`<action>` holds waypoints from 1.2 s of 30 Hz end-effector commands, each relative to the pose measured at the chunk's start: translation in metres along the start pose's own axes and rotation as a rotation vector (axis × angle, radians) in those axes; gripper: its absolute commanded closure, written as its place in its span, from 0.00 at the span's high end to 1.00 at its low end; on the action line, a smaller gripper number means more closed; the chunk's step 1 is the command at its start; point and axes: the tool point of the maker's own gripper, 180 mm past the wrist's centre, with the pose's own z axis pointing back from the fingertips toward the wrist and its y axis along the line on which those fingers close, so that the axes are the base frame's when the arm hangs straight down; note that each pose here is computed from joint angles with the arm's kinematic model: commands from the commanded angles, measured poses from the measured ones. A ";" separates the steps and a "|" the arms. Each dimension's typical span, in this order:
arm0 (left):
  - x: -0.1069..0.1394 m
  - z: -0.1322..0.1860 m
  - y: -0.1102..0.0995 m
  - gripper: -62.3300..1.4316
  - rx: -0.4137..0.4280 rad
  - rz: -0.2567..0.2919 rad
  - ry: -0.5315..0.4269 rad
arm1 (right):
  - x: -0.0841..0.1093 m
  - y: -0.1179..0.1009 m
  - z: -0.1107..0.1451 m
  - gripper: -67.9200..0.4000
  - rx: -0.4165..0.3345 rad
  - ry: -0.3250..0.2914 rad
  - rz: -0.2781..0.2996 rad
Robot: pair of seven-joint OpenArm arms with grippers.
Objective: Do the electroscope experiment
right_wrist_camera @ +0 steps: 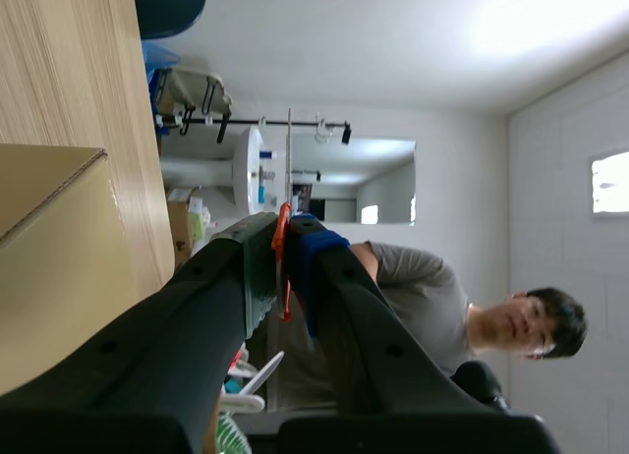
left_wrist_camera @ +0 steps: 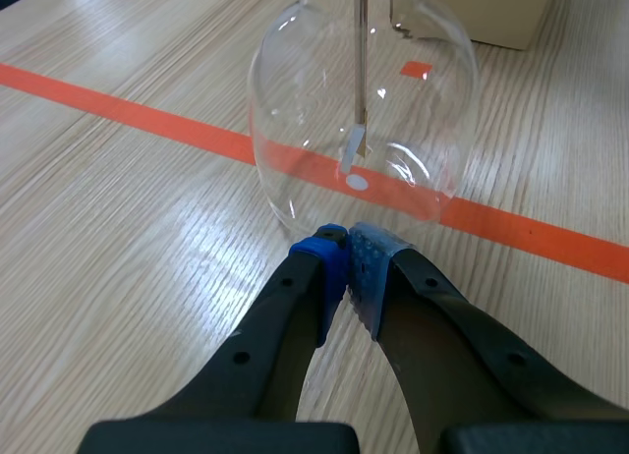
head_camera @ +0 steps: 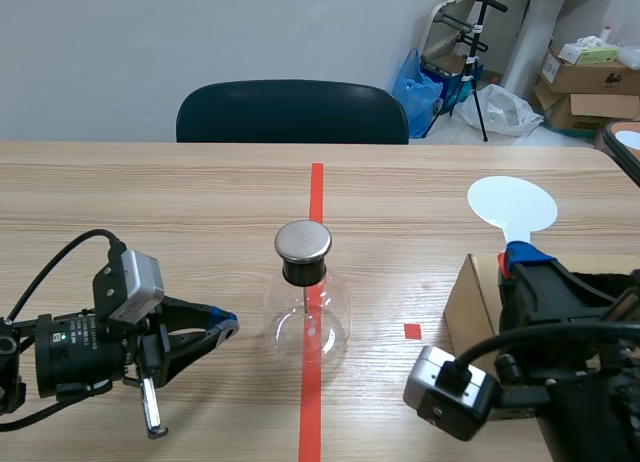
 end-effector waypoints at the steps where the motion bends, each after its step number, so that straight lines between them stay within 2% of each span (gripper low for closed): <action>1: 0.011 0.007 0.006 0.07 0.008 -0.006 -0.040 | 0.000 -0.013 0.004 0.03 -0.055 -0.013 0.003; 6: 0.017 0.031 0.007 0.07 0.008 0.008 -0.052 | -0.006 -0.003 0.021 0.03 -0.003 -0.045 -0.002; 10: 0.027 0.056 -0.010 0.09 -0.075 0.074 -0.057 | -0.018 -0.003 0.026 0.03 0.006 -0.031 -0.021; 12: 0.034 0.068 -0.020 0.20 -0.105 0.090 -0.072 | -0.026 -0.003 0.027 0.03 0.003 -0.012 -0.023; 16: 0.055 0.092 -0.031 0.52 -0.113 0.156 -0.130 | -0.035 -0.001 0.029 0.03 0.006 0.001 -0.030; 22: 0.092 0.124 -0.044 0.95 -0.133 0.245 -0.230 | -0.039 0.021 0.032 0.03 0.052 0.010 -0.038; 23: 0.098 0.129 -0.046 1.00 -0.141 0.252 -0.247 | -0.040 0.024 0.031 0.03 0.056 0.012 -0.039; 27: 0.117 0.146 -0.053 1.00 -0.175 0.271 -0.293 | -0.041 0.030 0.030 0.03 0.063 0.019 -0.046; 29: 0.119 0.150 -0.054 1.00 -0.167 0.256 -0.296 | -0.040 0.034 0.032 0.03 0.076 0.019 -0.055; 31: 0.120 0.153 -0.047 1.00 -0.107 0.225 -0.303 | -0.038 0.039 0.035 0.03 0.089 0.024 -0.064; 34: 0.122 0.160 -0.028 1.00 0.026 0.211 -0.340 | -0.035 0.044 0.038 0.03 0.105 0.011 -0.070; 36: 0.122 0.163 -0.020 1.00 0.089 0.165 -0.346 | -0.033 0.046 0.040 0.03 0.114 0.003 -0.073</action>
